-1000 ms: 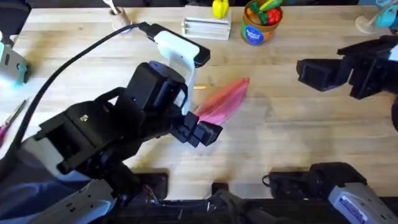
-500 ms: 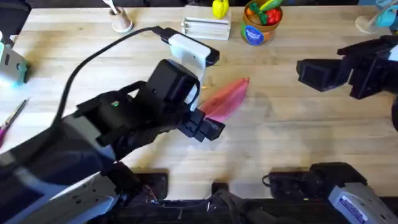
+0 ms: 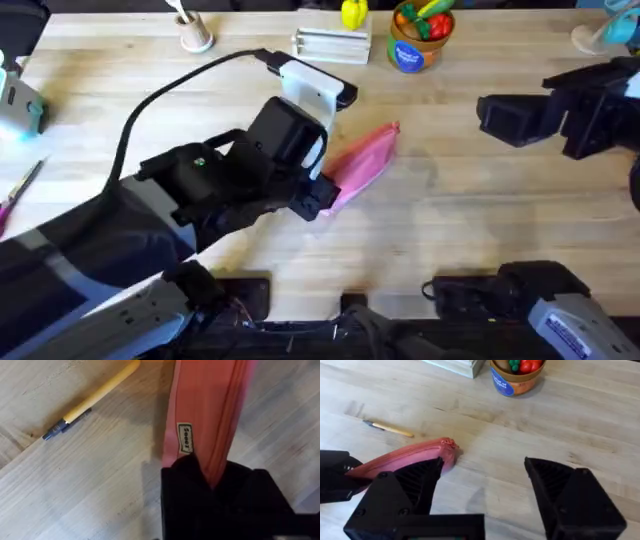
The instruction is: Unzip the bag, pick up the pens from the table one at a time and place them inside, then zip the bag closed.
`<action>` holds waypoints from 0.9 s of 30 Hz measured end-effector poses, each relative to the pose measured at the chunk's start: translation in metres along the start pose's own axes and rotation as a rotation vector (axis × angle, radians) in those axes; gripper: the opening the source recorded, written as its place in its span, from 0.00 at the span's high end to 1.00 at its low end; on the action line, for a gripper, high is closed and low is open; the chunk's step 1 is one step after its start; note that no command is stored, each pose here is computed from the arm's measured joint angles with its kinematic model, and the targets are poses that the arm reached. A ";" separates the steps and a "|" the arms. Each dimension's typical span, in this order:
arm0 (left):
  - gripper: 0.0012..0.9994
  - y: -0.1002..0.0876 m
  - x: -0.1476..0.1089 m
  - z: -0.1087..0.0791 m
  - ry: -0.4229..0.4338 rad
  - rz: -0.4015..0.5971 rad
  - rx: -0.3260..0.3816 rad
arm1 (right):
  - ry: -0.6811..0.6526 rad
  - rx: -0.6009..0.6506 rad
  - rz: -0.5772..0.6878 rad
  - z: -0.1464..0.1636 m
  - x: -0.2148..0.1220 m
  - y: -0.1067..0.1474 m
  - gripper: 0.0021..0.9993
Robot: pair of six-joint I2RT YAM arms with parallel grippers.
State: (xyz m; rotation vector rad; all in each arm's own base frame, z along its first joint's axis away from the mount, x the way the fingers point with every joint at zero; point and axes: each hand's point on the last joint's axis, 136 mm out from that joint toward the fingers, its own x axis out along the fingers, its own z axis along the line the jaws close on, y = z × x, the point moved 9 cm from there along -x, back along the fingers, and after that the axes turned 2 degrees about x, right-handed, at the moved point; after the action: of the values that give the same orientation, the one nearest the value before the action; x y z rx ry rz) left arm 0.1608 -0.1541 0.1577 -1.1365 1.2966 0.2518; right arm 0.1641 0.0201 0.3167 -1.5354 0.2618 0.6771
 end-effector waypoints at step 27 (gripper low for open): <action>0.95 0.000 0.000 0.000 0.000 -0.002 0.000 | -0.274 -0.578 0.159 0.001 0.085 0.001 0.00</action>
State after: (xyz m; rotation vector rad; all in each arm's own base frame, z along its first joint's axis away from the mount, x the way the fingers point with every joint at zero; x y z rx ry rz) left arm 0.1610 -0.1542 0.1579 -1.1374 1.2958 0.2505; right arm 0.2311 0.0411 0.2684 -1.9519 -0.0286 1.1484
